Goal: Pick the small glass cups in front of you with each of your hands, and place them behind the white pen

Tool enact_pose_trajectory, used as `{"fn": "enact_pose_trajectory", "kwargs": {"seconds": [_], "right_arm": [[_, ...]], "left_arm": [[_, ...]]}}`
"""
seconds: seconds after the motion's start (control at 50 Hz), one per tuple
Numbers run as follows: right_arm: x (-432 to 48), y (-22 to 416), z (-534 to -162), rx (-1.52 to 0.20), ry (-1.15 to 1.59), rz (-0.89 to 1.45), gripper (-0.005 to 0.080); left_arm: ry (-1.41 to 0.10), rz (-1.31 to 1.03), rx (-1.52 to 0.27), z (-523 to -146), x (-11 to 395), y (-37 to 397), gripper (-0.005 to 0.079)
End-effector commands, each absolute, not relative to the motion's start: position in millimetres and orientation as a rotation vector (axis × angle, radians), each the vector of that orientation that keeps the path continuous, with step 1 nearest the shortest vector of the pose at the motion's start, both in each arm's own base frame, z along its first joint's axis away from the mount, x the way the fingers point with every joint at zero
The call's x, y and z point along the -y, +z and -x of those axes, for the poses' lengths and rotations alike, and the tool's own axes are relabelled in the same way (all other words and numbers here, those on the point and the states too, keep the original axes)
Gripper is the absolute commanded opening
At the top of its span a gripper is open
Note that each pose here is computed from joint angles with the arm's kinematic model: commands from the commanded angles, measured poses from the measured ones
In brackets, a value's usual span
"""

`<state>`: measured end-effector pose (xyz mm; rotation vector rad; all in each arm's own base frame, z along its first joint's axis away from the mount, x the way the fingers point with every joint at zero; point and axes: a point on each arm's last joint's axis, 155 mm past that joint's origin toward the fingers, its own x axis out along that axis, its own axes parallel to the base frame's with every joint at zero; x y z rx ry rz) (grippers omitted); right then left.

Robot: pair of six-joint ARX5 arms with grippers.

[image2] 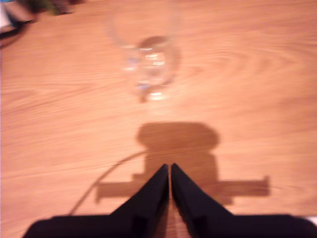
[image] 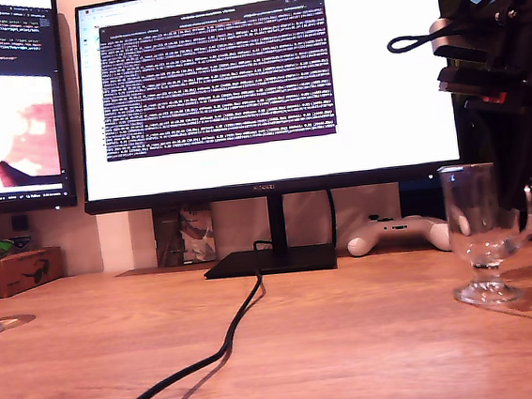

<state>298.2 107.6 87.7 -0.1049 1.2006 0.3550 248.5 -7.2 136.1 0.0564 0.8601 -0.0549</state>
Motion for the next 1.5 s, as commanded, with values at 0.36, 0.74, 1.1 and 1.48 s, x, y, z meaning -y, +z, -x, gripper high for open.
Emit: {"fn": "enact_pose_trajectory", "kwargs": {"seconds": [0.36, 0.74, 1.1, 1.48], "right_arm": [[-113.3, 91.2, -307.6, -1.159, 0.393, 0.136, -0.0011], [-114.2, 92.5, -310.2, -1.147, 0.394, 0.136, -0.0011], [-115.9, 94.3, -313.7, -1.13, 0.398, 0.132, -0.0011], [-118.0, 94.3, -312.8, -1.13, 0.405, 0.136, -0.0011]], "left_arm": [[-0.09, -0.157, -1.019, -262.3, 3.9, 133.8, 0.0148], [-0.218, -0.375, -1.027, -300.0, 2.6, 170.3, 0.0313], [-0.306, -0.256, -1.237, -311.2, 3.4, 159.4, 0.0313], [-0.305, -0.25, -1.372, -330.4, -4.2, 114.8, 0.0365]]}}
